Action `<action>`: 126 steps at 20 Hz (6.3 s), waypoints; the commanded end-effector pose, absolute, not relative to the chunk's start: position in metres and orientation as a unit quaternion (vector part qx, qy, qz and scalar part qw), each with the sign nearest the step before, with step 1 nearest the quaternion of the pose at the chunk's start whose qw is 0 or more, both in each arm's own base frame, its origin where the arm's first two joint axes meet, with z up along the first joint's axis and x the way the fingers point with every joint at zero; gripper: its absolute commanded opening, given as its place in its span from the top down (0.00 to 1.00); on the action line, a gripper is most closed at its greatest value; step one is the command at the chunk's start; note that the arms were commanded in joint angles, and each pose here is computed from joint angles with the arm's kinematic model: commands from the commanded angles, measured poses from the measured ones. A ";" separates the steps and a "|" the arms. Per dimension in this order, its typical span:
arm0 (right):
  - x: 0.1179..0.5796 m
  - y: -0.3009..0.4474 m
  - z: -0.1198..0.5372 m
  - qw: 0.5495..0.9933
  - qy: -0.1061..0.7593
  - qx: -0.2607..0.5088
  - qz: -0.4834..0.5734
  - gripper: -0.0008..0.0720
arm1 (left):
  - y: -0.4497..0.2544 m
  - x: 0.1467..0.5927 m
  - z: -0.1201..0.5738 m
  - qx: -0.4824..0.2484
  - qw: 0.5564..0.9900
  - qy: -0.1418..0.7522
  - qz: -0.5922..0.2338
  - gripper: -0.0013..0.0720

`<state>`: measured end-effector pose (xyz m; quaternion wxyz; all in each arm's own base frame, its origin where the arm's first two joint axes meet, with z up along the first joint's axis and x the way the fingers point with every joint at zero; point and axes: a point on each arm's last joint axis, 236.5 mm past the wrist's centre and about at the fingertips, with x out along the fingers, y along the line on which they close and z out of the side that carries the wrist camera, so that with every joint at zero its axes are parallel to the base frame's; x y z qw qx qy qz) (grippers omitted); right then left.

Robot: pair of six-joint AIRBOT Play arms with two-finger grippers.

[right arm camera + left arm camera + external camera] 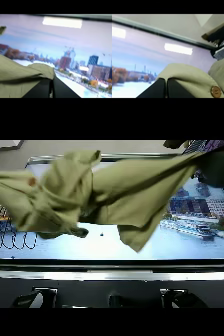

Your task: Fold the clothes and pants, and hang the long-sleeved shirts on hangers.

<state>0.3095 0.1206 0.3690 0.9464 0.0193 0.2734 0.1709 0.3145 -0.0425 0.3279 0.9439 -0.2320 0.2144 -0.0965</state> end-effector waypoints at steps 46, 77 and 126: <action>0.441 0.138 0.056 0.855 0.514 0.051 0.034 0.96 | -0.105 0.302 -0.095 -0.504 0.698 0.508 0.028 0.86; 0.276 0.027 0.355 0.954 0.290 0.076 -0.025 0.96 | 0.006 0.306 0.384 -0.267 0.942 0.202 0.018 0.96; 0.457 0.102 0.122 0.876 0.482 0.004 -0.025 0.96 | -0.112 0.392 0.034 -0.269 0.788 0.523 -0.179 0.96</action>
